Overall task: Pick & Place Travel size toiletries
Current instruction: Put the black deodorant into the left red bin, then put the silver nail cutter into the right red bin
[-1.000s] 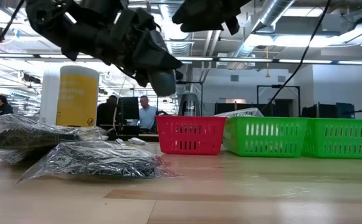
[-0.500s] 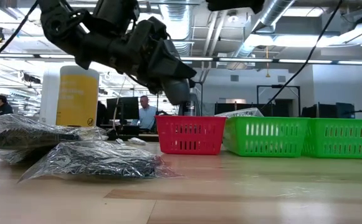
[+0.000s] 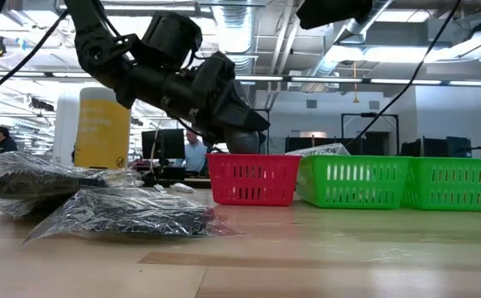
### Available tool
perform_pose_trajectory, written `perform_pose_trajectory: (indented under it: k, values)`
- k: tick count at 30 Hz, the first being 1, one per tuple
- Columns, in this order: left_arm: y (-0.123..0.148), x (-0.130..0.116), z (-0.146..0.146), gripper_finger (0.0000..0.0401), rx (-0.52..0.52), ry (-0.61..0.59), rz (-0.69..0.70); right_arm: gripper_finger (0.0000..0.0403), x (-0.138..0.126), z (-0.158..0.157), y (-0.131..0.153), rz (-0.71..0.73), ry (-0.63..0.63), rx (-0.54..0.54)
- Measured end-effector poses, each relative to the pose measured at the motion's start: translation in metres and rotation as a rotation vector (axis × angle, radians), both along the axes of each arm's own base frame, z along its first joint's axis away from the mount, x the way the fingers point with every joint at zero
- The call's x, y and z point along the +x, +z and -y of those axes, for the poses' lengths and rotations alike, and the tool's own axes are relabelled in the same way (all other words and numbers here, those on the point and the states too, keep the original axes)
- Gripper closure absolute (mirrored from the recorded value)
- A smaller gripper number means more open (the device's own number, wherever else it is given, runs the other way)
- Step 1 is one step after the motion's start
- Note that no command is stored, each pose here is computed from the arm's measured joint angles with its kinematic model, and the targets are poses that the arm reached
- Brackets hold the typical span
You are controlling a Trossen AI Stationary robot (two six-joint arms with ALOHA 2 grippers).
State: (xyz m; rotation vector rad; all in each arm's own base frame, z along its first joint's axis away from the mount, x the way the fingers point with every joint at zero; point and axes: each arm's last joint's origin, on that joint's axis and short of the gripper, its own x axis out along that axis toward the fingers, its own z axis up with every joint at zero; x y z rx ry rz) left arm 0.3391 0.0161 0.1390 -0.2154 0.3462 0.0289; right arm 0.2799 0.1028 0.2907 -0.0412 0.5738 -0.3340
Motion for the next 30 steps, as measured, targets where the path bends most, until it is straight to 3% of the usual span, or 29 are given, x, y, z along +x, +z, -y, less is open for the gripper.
perform_pose_trajectory:
  k: [10,20,30]
  values:
    - [-0.0004,0.0001,0.0002,0.0194,-0.002,-0.001,0.000,0.0290,0.0022,0.0079,-0.0009,-0.009,-0.028,-0.004]
    - [-0.0004,0.0001,0.0014,0.0252,-0.014,-0.035,0.002,0.0290,0.0022,0.0081,-0.0009,-0.010,-0.028,-0.004]
    - [0.0004,0.0004,0.0014,0.0265,-0.013,-0.036,0.012,0.0290,0.0019,0.0083,-0.0014,-0.016,-0.028,-0.007]
